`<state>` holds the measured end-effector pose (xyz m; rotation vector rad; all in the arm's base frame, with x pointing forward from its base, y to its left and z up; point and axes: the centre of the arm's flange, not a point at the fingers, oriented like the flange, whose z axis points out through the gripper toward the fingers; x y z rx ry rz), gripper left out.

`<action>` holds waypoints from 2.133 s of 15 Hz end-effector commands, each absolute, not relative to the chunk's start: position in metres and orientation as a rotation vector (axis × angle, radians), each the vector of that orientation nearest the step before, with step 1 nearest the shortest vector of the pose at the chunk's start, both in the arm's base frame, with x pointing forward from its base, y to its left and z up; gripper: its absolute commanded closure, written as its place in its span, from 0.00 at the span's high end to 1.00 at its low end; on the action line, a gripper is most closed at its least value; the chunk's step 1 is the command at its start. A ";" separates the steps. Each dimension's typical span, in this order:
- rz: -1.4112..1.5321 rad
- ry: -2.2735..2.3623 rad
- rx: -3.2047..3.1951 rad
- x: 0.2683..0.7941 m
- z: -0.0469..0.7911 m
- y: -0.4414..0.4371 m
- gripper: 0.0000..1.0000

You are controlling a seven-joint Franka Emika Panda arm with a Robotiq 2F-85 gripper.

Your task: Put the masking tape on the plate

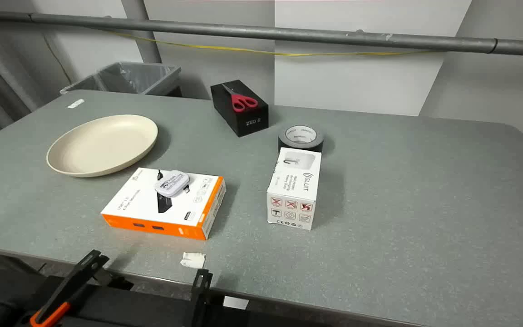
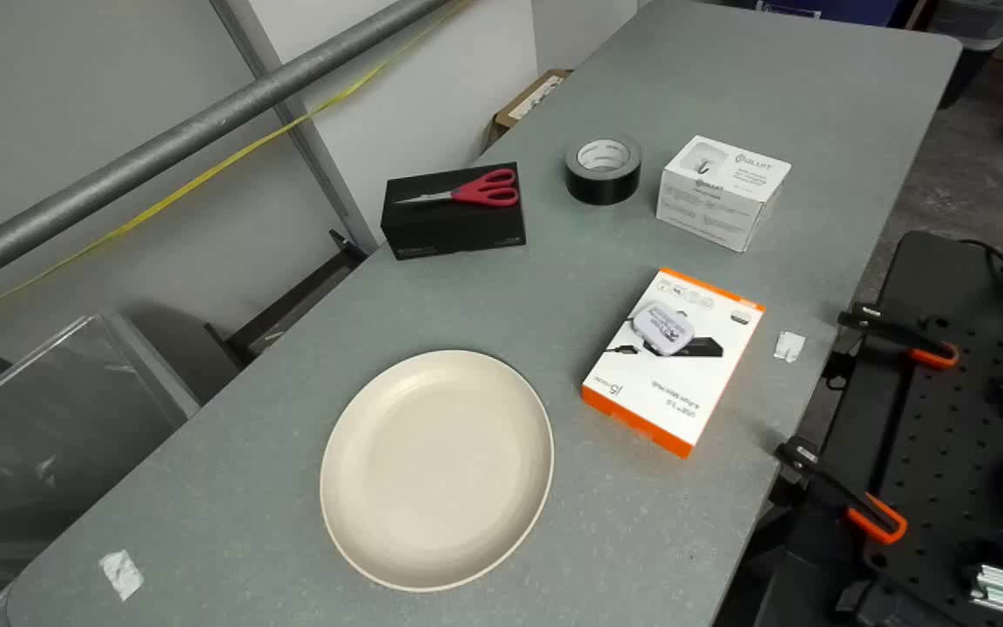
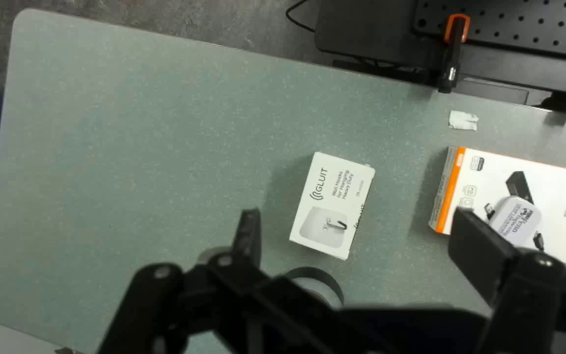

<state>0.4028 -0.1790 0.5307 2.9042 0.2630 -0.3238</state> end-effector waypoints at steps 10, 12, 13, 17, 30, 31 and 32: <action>-0.404 0.261 2.951 0.486 0.420 -0.174 1.00; -0.445 0.251 2.969 0.513 0.372 -0.173 1.00; -0.470 0.244 2.972 0.526 0.350 -0.173 1.00; -0.546 0.279 2.975 0.511 0.324 -0.167 1.00; -0.345 -0.064 3.054 0.589 0.218 -0.152 1.00; -0.332 -0.080 3.053 0.593 0.210 -0.151 1.00; -0.319 -0.090 3.055 0.598 0.201 -0.151 1.00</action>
